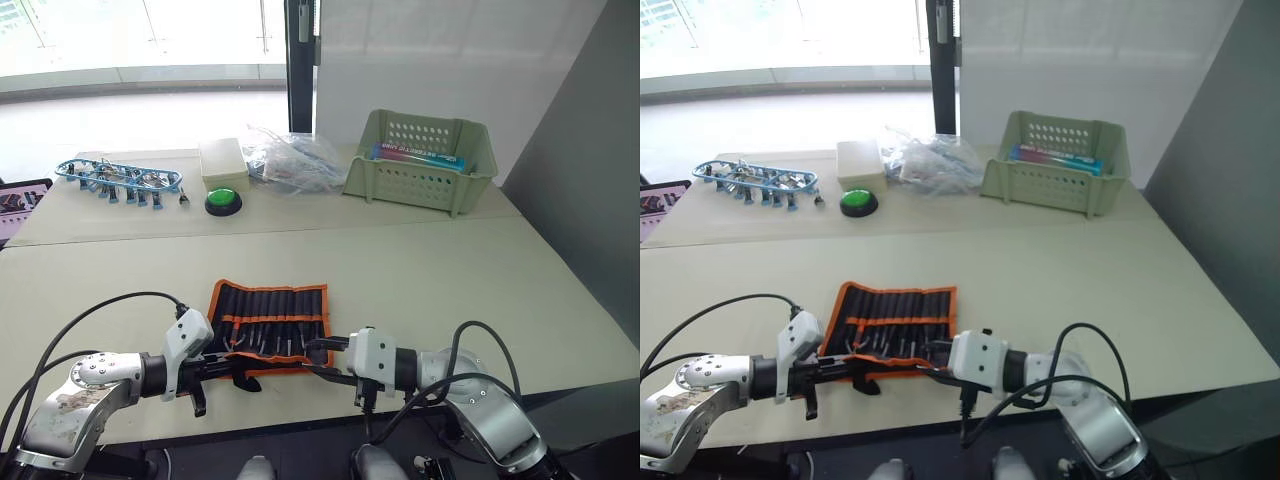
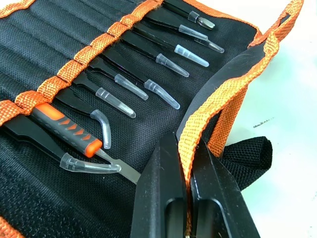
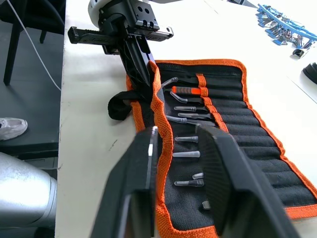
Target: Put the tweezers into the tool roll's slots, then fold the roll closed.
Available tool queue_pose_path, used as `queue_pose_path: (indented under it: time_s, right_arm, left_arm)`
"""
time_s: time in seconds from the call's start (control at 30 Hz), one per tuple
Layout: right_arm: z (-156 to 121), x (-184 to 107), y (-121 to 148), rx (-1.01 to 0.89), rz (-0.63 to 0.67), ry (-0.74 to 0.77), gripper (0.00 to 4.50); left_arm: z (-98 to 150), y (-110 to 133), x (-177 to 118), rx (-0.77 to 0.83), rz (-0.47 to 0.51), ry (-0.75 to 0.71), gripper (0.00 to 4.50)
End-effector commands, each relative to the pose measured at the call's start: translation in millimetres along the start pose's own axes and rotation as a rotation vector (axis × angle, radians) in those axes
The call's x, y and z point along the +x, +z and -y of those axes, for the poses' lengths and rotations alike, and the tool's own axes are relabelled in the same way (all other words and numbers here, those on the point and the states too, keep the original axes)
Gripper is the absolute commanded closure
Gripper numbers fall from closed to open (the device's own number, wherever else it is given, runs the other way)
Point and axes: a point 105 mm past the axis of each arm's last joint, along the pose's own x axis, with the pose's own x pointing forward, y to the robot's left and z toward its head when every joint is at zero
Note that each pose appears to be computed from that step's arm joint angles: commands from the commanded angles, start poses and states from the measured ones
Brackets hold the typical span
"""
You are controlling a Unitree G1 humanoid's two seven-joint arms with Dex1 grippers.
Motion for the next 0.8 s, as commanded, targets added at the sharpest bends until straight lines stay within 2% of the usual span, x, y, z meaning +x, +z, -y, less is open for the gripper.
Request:
queue_pose_path:
  time_s: [0.03, 0.27, 0.4, 0.63, 0.8]
  right_arm:
    - [-5, 10, 17, -0.046, 0.072, 0.037, 4.50]
    - [-10, 23, 17, -0.086, 0.084, 0.086, 4.50]
    - [-9, 32, 3, -0.092, 0.027, 0.089, 4.50]
    - [8, 40, -21, -0.065, -0.059, -0.001, 4.50]
    - [24, 44, -40, 0.010, -0.130, -0.083, 4.50]
  left_arm:
    - [-2, 11, -4, 0.052, 0.022, 0.023, 3.63]
    - [-3, 14, -5, 0.063, 0.031, 0.034, 1.32]
    - [-4, 15, -6, 0.072, 0.035, 0.038, 0.02]
    - [-7, 20, -11, 0.096, 0.062, 0.064, 0.02]
    - [-3, 23, -28, 0.102, 0.084, 0.070, 0.02]
